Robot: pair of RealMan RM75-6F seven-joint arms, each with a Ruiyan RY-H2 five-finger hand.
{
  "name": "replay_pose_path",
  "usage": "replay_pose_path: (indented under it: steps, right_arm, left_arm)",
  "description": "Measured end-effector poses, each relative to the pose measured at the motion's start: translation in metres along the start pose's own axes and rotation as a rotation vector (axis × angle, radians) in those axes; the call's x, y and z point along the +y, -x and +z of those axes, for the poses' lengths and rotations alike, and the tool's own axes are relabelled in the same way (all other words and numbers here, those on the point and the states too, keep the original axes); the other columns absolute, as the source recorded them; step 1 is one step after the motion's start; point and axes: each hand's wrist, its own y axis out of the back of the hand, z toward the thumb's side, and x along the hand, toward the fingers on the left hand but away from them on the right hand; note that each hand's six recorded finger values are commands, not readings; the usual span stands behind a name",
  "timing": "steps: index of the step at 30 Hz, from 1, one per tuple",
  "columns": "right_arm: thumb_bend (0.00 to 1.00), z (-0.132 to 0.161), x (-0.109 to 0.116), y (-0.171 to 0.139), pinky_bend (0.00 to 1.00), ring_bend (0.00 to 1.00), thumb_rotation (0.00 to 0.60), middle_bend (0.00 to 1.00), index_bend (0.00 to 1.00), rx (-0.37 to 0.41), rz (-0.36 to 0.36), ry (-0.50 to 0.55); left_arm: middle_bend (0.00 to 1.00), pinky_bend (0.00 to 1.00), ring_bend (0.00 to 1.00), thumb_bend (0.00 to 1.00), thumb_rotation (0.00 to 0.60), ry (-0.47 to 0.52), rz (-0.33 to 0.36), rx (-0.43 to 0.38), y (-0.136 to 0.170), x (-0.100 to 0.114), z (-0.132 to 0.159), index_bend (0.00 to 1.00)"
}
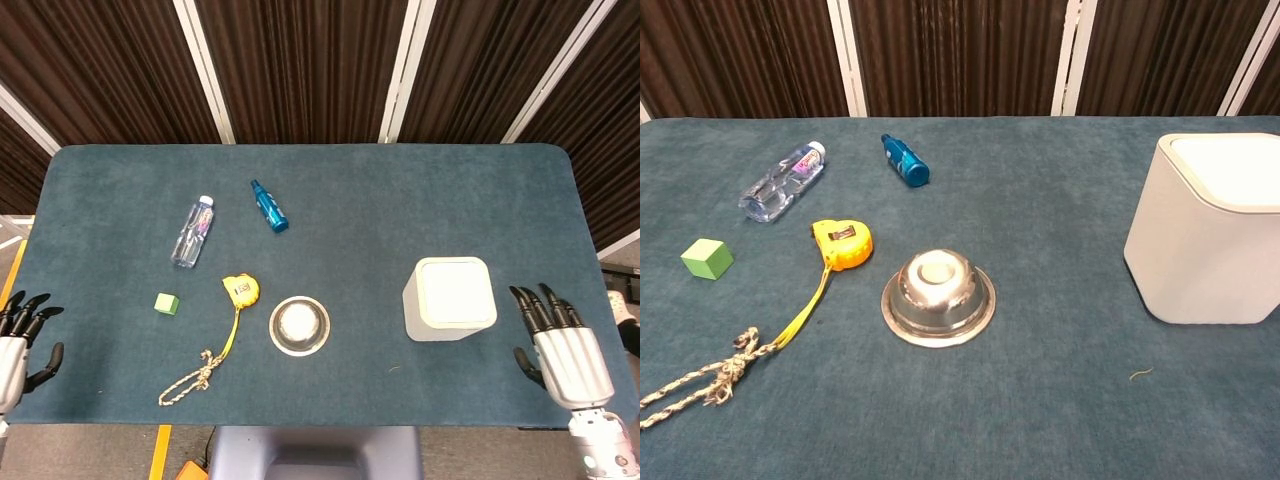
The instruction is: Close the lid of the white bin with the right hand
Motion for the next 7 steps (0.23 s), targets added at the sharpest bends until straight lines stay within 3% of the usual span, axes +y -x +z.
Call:
replay_pose_path:
  steps: [7]
  right_arm:
    - [0.27, -0.029, -0.037, -0.002, 0.06, 0.00, 0.600, 0.05, 0.00, -0.102, -0.014, 0.016]
  left_arm:
    - [0.15, 0.22, 0.05, 0.46, 0.600, -0.002, -0.010, -0.006, 0.000, -0.003, 0.003, 0.28]
